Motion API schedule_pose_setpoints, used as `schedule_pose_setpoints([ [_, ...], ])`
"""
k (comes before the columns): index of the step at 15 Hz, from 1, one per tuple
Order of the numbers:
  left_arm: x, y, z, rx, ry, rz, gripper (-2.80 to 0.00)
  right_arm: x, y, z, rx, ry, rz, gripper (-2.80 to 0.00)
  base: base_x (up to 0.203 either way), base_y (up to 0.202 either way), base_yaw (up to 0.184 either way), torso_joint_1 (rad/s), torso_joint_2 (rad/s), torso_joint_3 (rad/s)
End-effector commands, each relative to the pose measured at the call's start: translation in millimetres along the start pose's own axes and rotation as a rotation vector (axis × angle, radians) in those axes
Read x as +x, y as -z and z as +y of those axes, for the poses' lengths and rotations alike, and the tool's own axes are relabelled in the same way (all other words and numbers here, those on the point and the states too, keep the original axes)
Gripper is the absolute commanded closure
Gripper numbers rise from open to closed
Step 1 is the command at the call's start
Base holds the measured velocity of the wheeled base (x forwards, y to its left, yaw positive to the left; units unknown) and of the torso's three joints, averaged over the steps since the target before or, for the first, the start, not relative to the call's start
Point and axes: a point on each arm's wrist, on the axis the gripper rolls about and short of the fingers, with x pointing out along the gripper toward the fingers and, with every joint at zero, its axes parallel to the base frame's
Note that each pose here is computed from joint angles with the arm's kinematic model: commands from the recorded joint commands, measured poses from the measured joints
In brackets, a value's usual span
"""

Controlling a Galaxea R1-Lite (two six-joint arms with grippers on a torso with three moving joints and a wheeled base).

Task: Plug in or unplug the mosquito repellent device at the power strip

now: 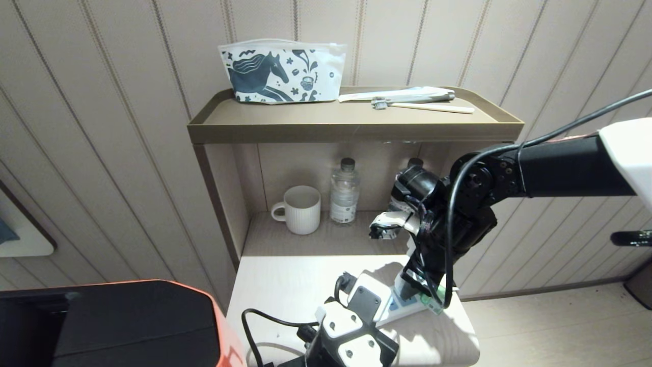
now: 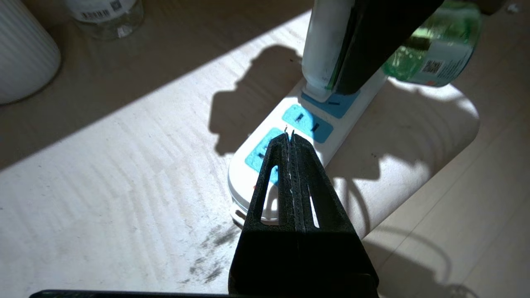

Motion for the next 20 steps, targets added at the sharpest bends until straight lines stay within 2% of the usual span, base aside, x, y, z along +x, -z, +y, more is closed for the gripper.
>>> schedule_pose_setpoints([
  [1, 10, 18, -5.1, 0.022, 0.009, 0.043, 0.00, 3, 0, 1, -0.003, -0.005, 0.013, 0.00, 0.000, 0.000, 0.000, 0.000, 0.00, 0.000],
  [6, 21, 28, -10.7, 0.025, 0.020, 0.051, 0.00, 4, 2, 1, -0.001, -0.009, 0.018, 0.00, 0.000, 0.000, 0.000, 0.000, 0.00, 0.000],
  [11, 28, 18, -13.8, 0.001, 0.021, 0.008, 0.00, 3, 5, 3, -0.002, -0.017, 0.026, 0.00, 0.000, 0.000, 0.000, 0.000, 0.00, 0.000],
  [15, 32, 32, -14.6, 0.013, 0.015, 0.033, 0.00, 1, 6, 3, -0.002, -0.014, 0.023, 0.00, 0.000, 0.000, 0.000, 0.000, 0.00, 0.000],
  [20, 34, 37, -14.9, 0.016, 0.014, 0.032, 0.00, -6, 8, 4, -0.003, -0.004, 0.009, 0.00, 0.000, 0.000, 0.000, 0.000, 0.00, 0.000],
])
